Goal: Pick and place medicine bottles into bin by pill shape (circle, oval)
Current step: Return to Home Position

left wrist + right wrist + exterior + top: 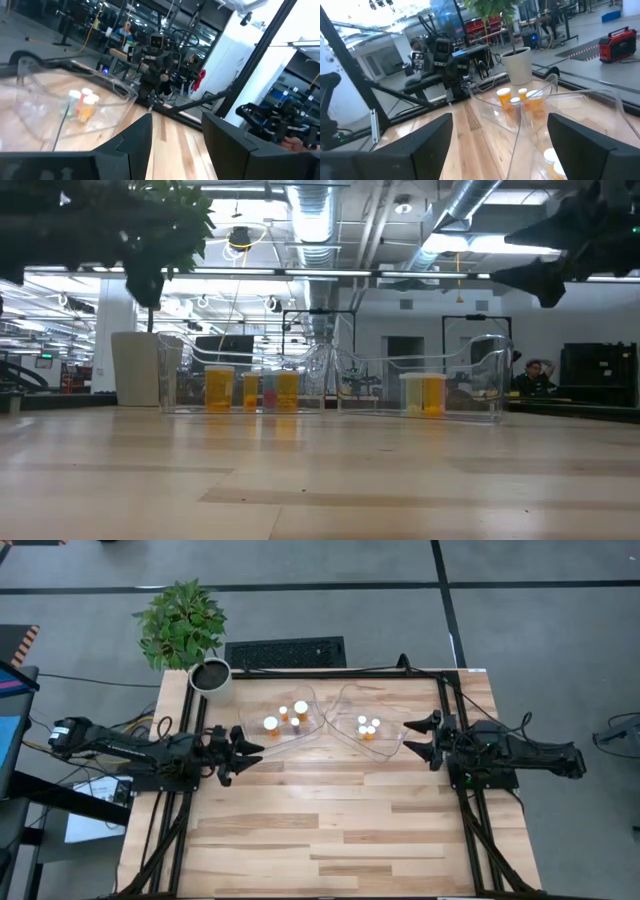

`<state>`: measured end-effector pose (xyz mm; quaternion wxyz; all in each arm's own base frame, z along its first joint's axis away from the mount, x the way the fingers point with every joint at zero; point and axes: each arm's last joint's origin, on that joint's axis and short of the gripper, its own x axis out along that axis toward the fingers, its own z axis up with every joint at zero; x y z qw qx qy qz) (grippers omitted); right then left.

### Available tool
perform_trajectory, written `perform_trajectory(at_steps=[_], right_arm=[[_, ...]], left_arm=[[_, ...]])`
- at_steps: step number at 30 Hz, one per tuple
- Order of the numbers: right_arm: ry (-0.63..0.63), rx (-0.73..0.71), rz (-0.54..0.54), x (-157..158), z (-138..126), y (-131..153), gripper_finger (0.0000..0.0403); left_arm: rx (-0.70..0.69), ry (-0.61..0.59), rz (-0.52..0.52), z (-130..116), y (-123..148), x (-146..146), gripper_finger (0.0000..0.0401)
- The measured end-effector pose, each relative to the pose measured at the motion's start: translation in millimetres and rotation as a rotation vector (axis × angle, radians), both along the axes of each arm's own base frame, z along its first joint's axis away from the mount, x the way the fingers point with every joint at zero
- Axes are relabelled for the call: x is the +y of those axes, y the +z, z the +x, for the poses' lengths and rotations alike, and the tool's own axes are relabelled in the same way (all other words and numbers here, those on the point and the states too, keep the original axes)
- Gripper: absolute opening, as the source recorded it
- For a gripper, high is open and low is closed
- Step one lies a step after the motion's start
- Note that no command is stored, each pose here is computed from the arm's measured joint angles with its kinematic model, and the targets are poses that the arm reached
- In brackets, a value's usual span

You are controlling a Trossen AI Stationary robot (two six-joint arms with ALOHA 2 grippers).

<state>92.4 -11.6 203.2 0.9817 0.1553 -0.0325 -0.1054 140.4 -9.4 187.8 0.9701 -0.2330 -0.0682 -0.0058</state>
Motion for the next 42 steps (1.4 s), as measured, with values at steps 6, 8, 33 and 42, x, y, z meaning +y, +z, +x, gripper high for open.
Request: perform_trajectory(at_steps=[6, 8, 33, 42], right_arm=[[-0.055, -0.037, 0.011, -4.8, -5.1, -4.6, 0.0333], [-0.082, -0.058, 0.011, -7.0, -7.8, 3.1, 0.0333], [0.009, -0.060, 0.028, -16.0, 0.7, -29.3, 0.0333], [0.003, -0.019, -0.004, -16.2, 0.8, -32.7, 0.0333]], left_arm=[[0.032, 0.010, -0.019, -7.2, -10.8, 2.0, 0.0165], [0.036, -0.002, -0.030, -8.3, -10.8, 4.1, 0.0165], [0.125, 0.170, 0.051, -40.9, -19.1, 19.5, 0.0165], [0.123, 0.191, 0.116, -42.5, -18.7, 19.8, 0.0165]])
